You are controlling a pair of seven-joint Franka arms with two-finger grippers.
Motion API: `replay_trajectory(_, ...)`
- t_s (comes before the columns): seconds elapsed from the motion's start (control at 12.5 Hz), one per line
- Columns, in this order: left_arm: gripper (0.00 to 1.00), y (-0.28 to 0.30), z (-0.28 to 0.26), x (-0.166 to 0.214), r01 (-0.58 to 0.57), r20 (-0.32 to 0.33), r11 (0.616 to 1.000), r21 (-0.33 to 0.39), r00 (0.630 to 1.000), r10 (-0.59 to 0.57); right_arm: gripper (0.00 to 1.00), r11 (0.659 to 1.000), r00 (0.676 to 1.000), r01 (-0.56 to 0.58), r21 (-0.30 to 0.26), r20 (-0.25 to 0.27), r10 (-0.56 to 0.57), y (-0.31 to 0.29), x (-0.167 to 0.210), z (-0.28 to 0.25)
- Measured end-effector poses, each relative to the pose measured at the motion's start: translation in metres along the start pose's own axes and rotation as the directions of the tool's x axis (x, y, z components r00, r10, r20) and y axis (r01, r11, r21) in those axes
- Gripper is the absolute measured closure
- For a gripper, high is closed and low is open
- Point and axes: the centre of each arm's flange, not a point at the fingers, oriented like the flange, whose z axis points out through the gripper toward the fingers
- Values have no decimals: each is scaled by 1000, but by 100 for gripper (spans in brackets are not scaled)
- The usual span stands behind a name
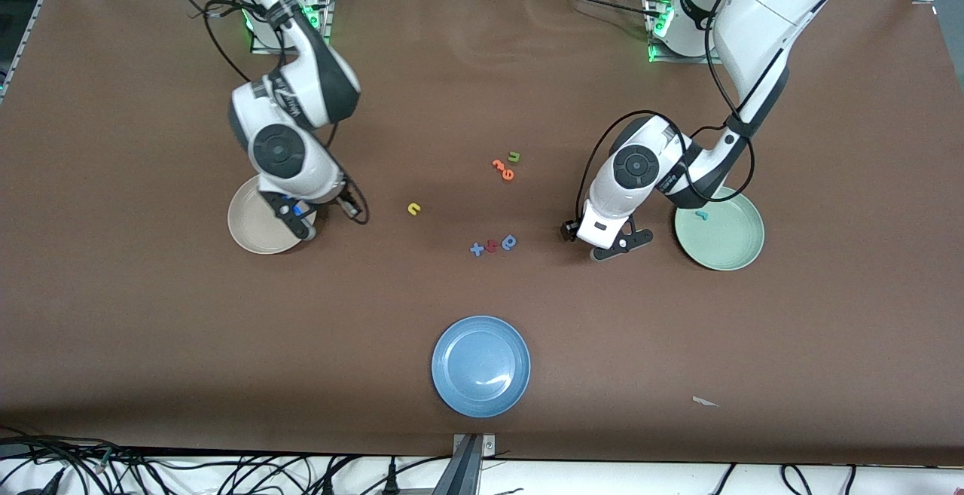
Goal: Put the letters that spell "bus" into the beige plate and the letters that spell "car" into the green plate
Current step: 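Place the yellow s on the white plate while the left gripper reaches the c, then grasp the teal c with the left gripper while the right gripper grasps the u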
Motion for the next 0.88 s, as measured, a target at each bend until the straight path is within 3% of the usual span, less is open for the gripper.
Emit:
replay_trajectory(0.16, 20, -1, 3, 0, -65, -36, 998, 26, 997, 66, 72, 989, 990, 140, -37, 31, -139, 48, 50, 22)
replay_trajectory(0.4, 20, -3, 4, 2, -175, -39, 984, 36, 984, 176, 72, 956, 956, 294, -15, 24, -294, 109, 104, 54)
replay_trajectory(0.72, 18, -3, 6, 1, -216, -32, 976, 39, 976, 217, 72, 939, 939, 343, 2, 10, -343, 138, 107, 99)
replay_trajectory(0.88, 8, 0, 6, -4, -234, -23, 971, 40, 972, 235, 55, 939, 939, 344, 3, 8, -344, 138, 106, 98)
